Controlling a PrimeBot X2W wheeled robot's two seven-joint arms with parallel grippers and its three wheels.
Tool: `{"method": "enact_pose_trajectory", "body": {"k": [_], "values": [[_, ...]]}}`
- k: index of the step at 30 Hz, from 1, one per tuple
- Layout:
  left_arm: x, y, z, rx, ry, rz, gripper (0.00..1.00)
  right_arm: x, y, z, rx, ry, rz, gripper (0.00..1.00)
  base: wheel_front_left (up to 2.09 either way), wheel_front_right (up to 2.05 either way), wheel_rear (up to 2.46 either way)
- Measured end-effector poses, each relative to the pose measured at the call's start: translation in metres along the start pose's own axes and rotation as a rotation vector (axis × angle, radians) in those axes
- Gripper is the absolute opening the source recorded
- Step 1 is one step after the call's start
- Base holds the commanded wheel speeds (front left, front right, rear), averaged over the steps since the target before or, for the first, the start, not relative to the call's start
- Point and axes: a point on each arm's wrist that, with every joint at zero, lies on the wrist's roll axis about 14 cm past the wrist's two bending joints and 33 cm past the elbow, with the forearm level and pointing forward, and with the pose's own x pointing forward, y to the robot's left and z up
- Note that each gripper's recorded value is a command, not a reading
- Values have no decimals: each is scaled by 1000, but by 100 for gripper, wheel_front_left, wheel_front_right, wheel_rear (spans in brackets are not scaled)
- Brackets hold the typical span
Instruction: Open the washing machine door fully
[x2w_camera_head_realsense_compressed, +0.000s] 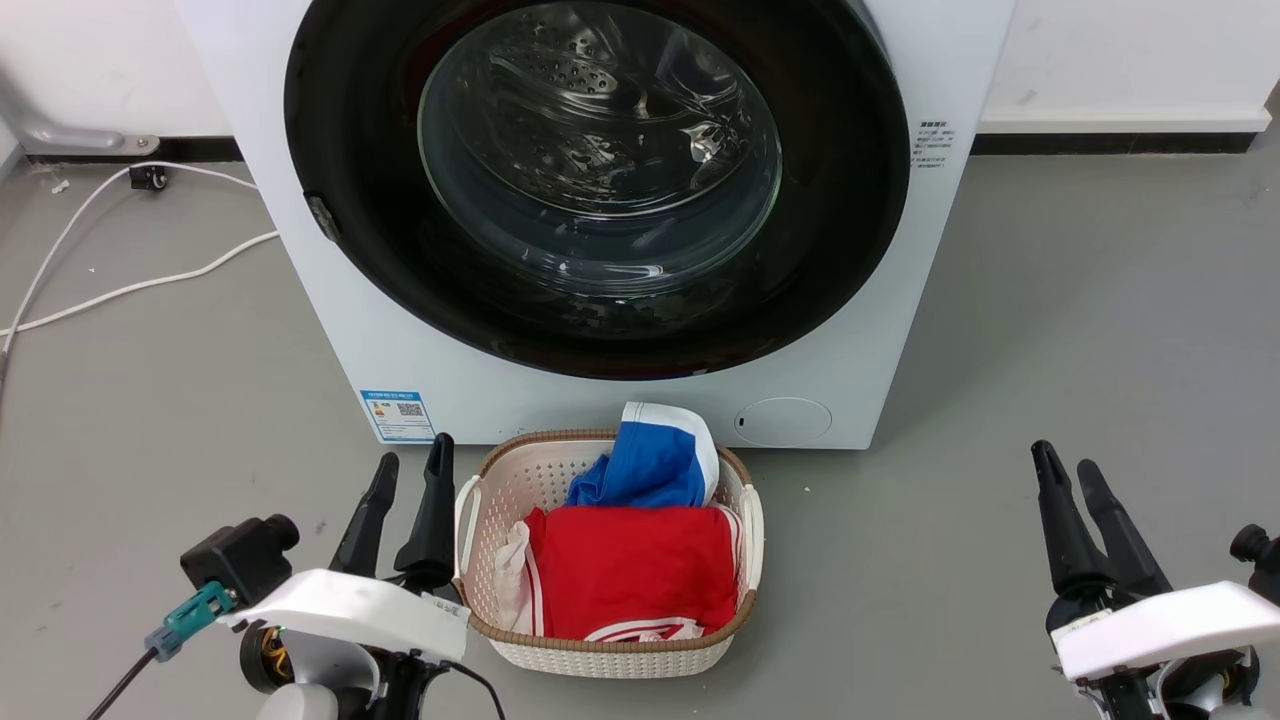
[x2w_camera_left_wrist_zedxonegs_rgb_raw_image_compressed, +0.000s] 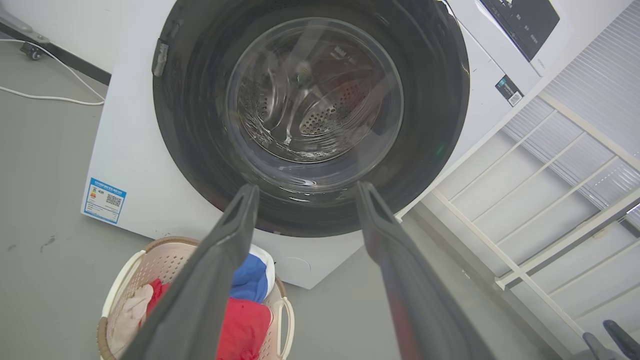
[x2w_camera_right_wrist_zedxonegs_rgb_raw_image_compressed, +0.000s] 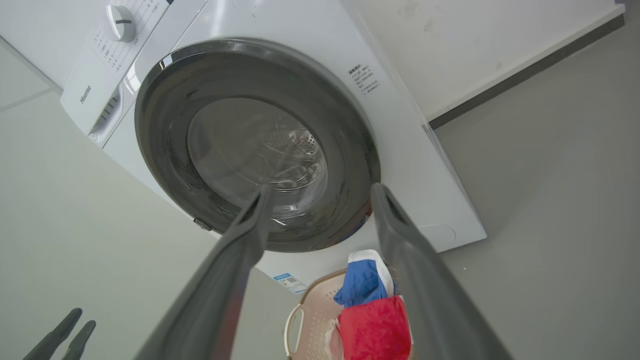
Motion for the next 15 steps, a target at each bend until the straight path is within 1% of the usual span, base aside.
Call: {"method": "enact_pose_trajectory", "body": {"k": [6, 15], "values": [[0, -1, -1, 104, 3, -10, 100, -1, 1, 1, -116, 11, 10, 100, 0, 0, 0], [-1, -5, -2, 249, 4, -30, 100, -2, 6, 3, -253, 15, 23, 100, 0, 0, 0]]}}
